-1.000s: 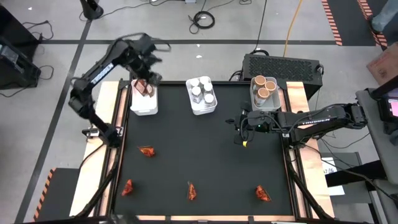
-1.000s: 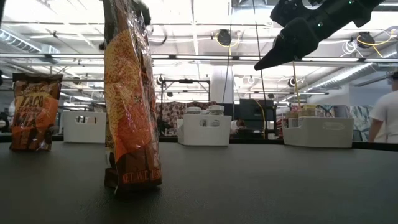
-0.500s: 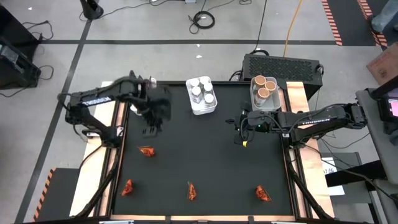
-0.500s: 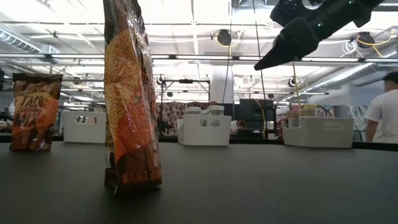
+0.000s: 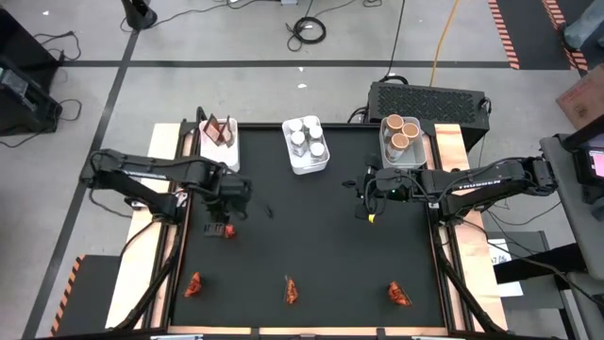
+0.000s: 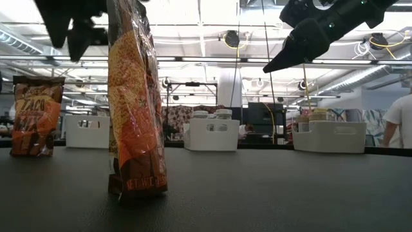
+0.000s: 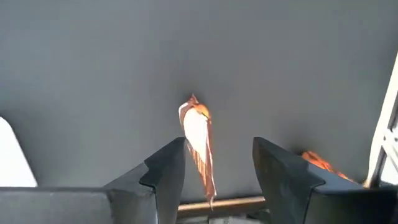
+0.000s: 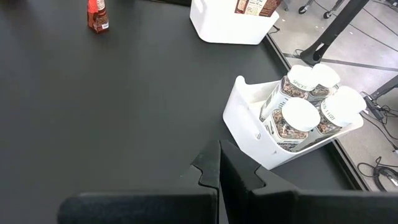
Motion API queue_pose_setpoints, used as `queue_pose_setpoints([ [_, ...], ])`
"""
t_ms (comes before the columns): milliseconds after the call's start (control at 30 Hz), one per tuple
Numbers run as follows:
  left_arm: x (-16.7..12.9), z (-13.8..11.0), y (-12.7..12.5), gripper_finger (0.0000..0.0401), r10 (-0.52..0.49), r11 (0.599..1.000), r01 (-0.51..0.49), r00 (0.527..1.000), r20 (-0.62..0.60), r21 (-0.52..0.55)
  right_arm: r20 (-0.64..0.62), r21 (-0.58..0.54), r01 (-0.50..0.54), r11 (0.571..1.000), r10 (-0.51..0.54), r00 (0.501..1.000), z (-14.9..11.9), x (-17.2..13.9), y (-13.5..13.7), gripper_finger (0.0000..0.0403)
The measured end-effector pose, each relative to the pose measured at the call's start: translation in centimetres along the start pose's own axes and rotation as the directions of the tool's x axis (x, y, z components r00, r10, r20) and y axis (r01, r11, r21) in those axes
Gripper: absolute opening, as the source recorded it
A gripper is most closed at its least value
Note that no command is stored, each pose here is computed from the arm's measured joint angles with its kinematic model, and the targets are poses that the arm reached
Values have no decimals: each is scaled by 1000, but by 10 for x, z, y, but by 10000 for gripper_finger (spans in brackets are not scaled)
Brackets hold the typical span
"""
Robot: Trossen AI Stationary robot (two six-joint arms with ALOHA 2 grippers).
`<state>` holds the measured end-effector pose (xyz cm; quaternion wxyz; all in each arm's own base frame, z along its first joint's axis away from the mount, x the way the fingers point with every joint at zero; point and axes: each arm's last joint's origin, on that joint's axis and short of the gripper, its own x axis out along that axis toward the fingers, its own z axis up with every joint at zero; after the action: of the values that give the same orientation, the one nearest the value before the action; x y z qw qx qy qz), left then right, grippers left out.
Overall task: Sort spices by type
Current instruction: Put the orange seasoning pack into the left white bin
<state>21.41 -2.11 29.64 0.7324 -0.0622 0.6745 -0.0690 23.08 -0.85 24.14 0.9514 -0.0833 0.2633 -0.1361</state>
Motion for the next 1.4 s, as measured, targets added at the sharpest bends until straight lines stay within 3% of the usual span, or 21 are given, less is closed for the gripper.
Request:
queue_pose_setpoints([
  [267, 28, -26, 7, 189, -5, 995, 11, 998, 61, -99, 1, -7, 0, 1000, 0, 1000, 0, 0, 0, 0],
  [667, 67, -35, 15, 185, 5, 990, -13, 998, -63, -137, 2, -7, 0, 1000, 0, 1000, 0, 0, 0, 0],
  [833, 67, -35, 15, 140, 4, 991, -12, 998, -59, -131, 3, -7, 1, 1000, -1, 1000, 0, 0, 0, 0],
  [1033, 67, -34, 15, 17, 4, 995, -9, 999, -54, -95, 3, -7, 0, 1000, 0, 1000, 0, 0, 0, 0],
  [1400, 51, -29, 12, 3, 13, 997, -15, 1000, -26, -74, 3, -7, 0, 1000, 0, 1000, 0, 0, 0, 0],
])
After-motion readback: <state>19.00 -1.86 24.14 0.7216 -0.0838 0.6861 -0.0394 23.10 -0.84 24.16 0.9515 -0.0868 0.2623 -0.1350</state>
